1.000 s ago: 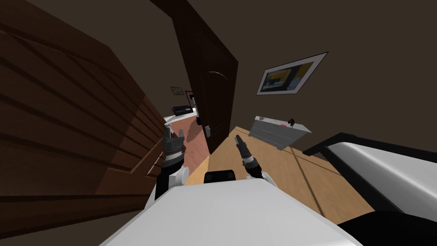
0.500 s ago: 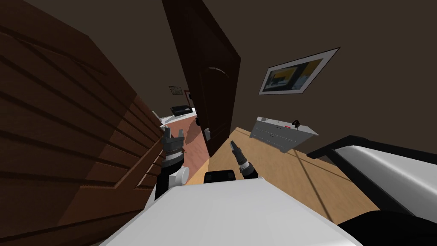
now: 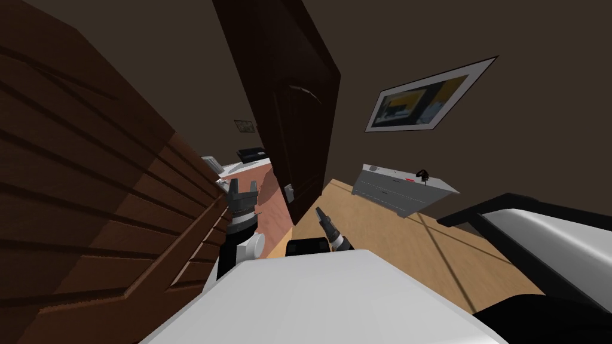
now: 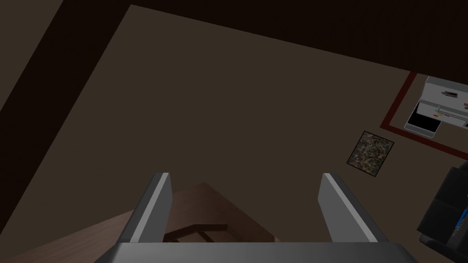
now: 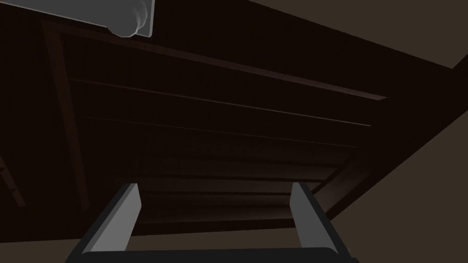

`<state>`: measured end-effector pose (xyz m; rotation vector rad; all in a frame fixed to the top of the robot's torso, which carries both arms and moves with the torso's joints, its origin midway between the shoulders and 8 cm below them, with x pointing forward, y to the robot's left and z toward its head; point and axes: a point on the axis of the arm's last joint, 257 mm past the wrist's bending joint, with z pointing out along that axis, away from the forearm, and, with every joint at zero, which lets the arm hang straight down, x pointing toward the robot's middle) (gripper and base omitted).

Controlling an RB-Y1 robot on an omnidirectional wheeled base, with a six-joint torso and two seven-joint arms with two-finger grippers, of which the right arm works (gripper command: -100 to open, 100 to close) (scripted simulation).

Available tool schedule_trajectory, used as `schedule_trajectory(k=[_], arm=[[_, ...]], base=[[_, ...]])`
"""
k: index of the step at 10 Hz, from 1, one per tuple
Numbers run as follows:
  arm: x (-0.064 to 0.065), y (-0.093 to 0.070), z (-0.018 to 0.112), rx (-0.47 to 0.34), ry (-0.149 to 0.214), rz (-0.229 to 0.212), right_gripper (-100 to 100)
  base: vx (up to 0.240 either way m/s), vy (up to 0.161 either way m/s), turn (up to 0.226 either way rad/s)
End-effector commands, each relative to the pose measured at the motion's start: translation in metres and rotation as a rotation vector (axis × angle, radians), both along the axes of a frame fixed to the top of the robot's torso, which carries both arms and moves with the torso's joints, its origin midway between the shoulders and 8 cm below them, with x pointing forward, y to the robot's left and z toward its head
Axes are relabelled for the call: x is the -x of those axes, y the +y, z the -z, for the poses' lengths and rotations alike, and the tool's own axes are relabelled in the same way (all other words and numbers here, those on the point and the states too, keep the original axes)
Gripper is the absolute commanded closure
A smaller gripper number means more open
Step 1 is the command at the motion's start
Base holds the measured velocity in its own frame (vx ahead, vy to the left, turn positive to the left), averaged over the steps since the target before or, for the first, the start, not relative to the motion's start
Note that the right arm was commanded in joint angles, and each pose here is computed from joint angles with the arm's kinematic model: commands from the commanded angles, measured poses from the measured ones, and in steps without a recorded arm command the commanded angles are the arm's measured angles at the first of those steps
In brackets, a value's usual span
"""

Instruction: Push the door open

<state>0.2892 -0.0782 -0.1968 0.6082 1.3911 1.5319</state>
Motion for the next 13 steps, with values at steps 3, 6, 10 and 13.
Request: schedule_trajectory(k=[3,6,10,13], arm=[[0.034,0.033,0.038,-0.016,0.112,-0.105,-100],[0.062,0.055,0.063,-0.026,0.193,-0.18,-100],[0.104,0.083,0.092,-0.042,0.298,-0.276,-100],[0.109,0.085,0.095,-0.043,0.311,-0.287,-100]], base=[[0.196,0.026,-0.011],[0.202,0.009,-0.009],[0.227,0.019,0.02],[0.094,0.037,0.005]])
